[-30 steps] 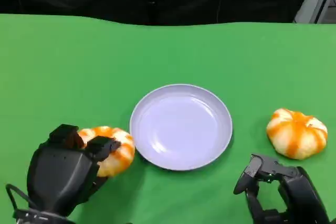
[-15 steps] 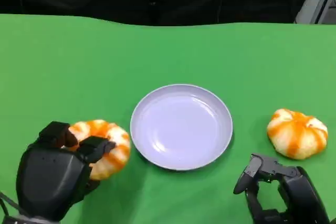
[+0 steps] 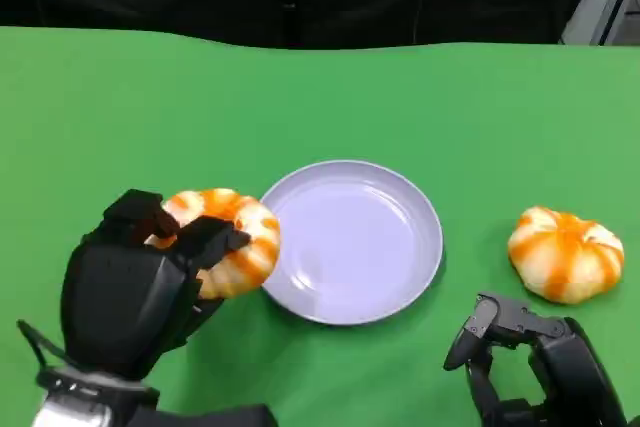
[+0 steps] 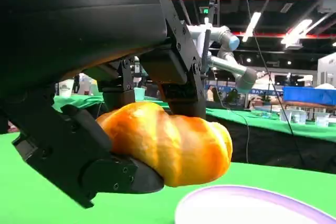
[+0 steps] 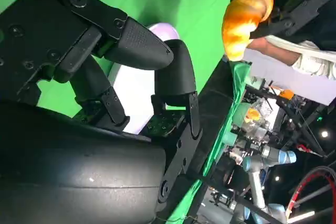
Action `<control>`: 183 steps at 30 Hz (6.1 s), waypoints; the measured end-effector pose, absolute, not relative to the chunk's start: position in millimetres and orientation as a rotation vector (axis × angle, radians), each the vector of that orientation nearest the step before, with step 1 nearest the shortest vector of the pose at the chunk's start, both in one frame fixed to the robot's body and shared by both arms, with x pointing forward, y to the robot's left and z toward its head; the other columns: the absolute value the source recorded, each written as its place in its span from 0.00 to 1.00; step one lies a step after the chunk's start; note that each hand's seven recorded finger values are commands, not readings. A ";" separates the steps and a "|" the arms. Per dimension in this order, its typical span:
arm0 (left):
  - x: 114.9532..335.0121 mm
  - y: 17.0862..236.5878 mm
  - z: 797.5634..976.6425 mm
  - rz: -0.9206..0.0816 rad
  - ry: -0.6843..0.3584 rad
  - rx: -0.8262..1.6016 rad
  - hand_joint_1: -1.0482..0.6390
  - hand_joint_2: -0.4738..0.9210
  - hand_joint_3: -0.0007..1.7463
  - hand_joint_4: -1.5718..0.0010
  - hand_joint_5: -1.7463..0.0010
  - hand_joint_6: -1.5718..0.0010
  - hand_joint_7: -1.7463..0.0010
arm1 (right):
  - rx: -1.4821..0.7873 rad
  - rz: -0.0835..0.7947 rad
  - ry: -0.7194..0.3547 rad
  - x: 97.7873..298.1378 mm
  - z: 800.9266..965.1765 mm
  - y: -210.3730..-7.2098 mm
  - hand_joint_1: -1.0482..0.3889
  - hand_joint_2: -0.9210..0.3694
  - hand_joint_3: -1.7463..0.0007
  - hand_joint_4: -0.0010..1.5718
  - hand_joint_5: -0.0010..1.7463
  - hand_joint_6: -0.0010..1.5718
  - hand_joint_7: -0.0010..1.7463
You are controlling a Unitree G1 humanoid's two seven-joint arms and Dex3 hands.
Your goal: Grasp the bread from the table and place it into the plate.
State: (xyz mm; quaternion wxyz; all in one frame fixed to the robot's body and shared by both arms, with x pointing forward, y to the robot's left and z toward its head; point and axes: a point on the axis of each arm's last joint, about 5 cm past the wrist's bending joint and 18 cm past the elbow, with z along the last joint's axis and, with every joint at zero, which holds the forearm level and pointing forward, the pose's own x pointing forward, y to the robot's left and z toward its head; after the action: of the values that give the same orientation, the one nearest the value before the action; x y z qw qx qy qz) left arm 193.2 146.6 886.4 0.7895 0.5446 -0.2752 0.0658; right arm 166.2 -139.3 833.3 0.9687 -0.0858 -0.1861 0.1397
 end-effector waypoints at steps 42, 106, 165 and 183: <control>249.2 88.6 876.8 -0.054 -0.586 1.102 0.52 0.65 0.60 0.42 0.06 0.43 0.40 | -0.168 0.284 -0.366 162.8 832.2 -139.1 0.33 0.47 0.16 0.58 1.00 0.54 0.85; 201.2 133.3 899.6 -0.278 -0.404 1.105 0.22 1.00 0.19 0.83 0.78 0.80 0.96 | -0.165 0.288 -0.364 160.9 833.3 -137.6 0.34 0.47 0.15 0.58 1.00 0.53 0.86; 134.3 168.4 829.4 0.114 -0.500 0.382 0.64 0.60 0.76 0.47 0.10 0.46 0.25 | -0.180 0.280 -0.359 160.5 832.2 -140.8 0.34 0.45 0.18 0.57 1.00 0.53 0.86; 135.8 168.4 829.6 0.108 -0.511 0.365 0.63 0.59 0.77 0.47 0.09 0.45 0.26 | -0.191 0.271 -0.357 157.9 832.6 -142.1 0.34 0.44 0.18 0.56 1.00 0.52 0.86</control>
State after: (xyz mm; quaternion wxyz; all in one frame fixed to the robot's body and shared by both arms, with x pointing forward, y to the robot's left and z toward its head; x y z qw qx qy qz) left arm 135.8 168.4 829.6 0.9496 0.1795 -0.2513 0.0531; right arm 157.9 -142.1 832.6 0.9704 -0.0946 -0.1769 0.1344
